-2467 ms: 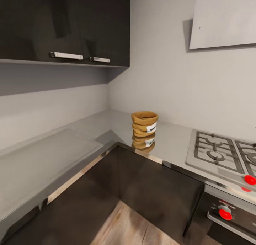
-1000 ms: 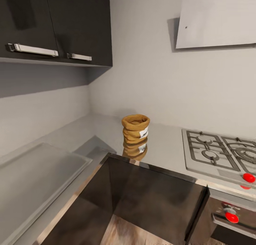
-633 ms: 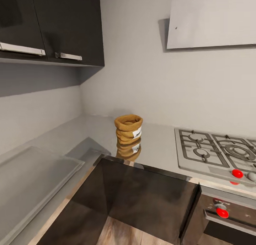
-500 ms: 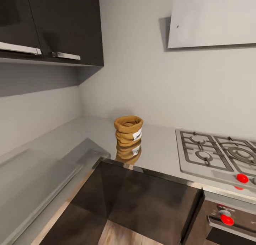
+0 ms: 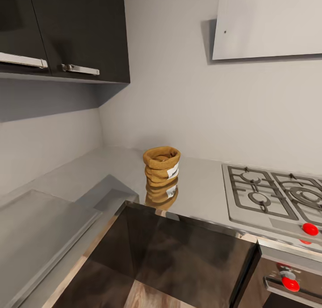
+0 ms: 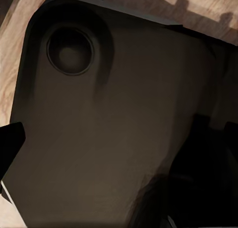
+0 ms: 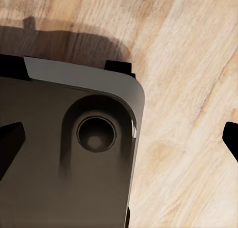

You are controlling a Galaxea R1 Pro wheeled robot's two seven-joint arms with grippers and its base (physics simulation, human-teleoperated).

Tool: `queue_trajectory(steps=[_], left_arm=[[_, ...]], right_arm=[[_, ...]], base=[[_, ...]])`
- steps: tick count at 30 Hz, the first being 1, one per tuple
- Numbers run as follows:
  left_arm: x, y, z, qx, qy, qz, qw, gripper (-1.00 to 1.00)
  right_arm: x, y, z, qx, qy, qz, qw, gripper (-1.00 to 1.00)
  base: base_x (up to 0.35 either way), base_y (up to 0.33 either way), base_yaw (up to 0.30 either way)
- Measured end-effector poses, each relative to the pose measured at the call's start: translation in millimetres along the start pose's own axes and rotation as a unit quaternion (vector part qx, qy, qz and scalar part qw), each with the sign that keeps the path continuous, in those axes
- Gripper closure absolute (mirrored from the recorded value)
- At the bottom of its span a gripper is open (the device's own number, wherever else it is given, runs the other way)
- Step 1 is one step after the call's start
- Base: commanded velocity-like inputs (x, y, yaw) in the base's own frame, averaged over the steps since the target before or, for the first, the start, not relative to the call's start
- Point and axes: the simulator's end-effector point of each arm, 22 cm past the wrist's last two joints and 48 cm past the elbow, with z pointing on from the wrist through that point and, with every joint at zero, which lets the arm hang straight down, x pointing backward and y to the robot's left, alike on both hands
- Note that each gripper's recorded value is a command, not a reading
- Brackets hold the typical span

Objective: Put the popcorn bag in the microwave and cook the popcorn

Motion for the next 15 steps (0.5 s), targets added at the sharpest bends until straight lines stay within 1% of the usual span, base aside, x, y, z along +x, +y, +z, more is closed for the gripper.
queue_trajectory(steps=[2, 4, 5, 6, 8, 12, 15], left_arm=[[0, 2, 0.0, -0.005, -0.001, -0.002, 1.0000, -1.00], [-3, 15, -0.5, -0.034, -0.007, -0.009, 0.9993, -1.00], [-4, 25, -1.7, -0.062, -0.012, -0.014, 0.9979, -1.00], [-5, 30, -2.7, -0.076, -0.016, -0.017, 0.9968, -1.00], [-7, 35, -4.3, -0.096, -0.023, -0.021, 0.9949, -1.00], [-8, 38, -5.3, -0.106, -0.027, -0.023, 0.9937, -1.00], [-8, 38, -10.4, -0.107, -0.028, -0.023, 0.9936, -1.00]], right_arm=[[0, 0, 0.0, 0.000, 0.000, 0.000, 1.0000, -1.00], [0, 0, 0.0, 0.000, 0.000, 0.000, 1.0000, -1.00], [0, 0, 0.0, 0.000, 0.000, 0.000, 1.0000, -1.00], [0, 0, 0.0, 0.000, 0.000, 0.000, 1.0000, -1.00], [0, 0, 0.0, 0.000, 0.000, 0.001, 1.0000, -1.00], [0, 0, 0.0, 0.000, 0.000, 0.001, 1.0000, -1.00], [-1, -1, -5.0, 0.001, 0.000, 0.001, 1.0000, -1.00]], base=[[0.000, 0.000, 0.000], [0.000, 0.000, 0.000], [0.000, 0.000, 0.000], [0.000, 0.000, 0.000], [0.000, 0.000, 0.000], [0.000, 0.000, 0.000], [0.000, 0.000, 0.000]])
